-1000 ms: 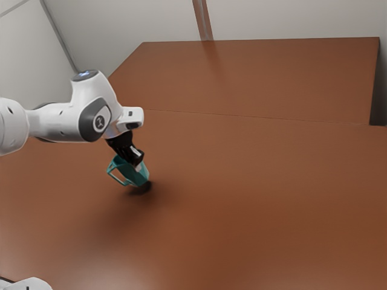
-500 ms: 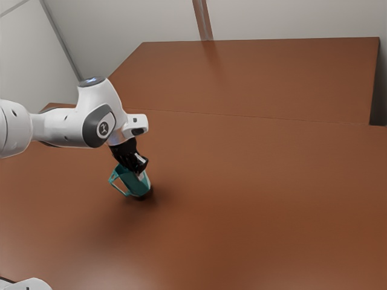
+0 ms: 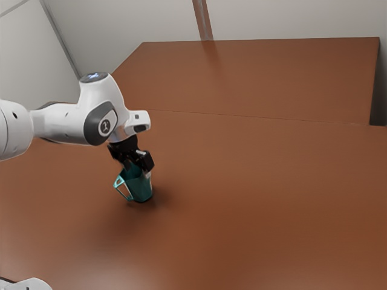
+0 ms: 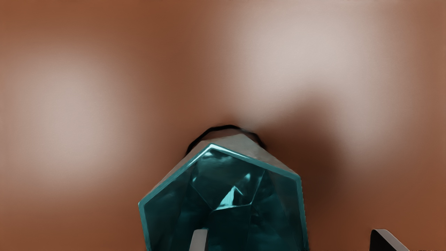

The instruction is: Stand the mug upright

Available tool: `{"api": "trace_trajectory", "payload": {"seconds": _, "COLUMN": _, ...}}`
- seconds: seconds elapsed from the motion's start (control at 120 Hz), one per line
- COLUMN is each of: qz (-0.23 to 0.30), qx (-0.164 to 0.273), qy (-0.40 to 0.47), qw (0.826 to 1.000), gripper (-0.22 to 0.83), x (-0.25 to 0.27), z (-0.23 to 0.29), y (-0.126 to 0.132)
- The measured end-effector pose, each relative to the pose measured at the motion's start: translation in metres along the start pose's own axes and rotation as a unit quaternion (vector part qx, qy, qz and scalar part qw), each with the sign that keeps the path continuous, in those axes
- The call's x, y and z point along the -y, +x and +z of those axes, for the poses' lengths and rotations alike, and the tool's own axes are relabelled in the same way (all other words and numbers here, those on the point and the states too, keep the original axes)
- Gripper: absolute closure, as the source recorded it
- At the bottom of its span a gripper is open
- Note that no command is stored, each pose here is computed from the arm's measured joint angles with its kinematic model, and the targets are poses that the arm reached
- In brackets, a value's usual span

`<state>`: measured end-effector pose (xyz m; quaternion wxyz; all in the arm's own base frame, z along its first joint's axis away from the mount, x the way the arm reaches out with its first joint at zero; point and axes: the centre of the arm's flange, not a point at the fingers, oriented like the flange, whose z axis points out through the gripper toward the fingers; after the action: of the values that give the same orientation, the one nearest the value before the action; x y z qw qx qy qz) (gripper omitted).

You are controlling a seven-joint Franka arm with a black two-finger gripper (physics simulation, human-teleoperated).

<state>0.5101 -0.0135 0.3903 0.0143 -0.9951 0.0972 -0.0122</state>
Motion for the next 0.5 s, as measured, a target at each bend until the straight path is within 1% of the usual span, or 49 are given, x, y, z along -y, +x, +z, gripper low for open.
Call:
{"api": "trace_trajectory", "payload": {"seconds": 0.075, "qz": 0.004, "qx": -0.005, "qy": 0.017, "qw": 1.0, "gripper": 0.07, "x": -0.012, "z": -0.02, "y": 0.0}}
{"api": "trace_trajectory", "payload": {"seconds": 0.142, "qz": 0.0, "qx": -0.018, "qy": 0.023, "qw": 1.0, "gripper": 0.05, "x": -0.01, "z": -0.048, "y": 0.008}}
{"api": "trace_trajectory", "payload": {"seconds": 0.317, "qz": -0.003, "qx": -0.058, "qy": 0.01, "qw": 0.998, "gripper": 0.02, "x": -0.003, "z": -0.126, "y": 0.04}}
{"api": "trace_trajectory", "payload": {"seconds": 0.5, "qz": -0.009, "qx": -0.067, "qy": -0.008, "qw": 0.998, "gripper": 0.01, "x": -0.002, "z": -0.201, "y": 0.056}}
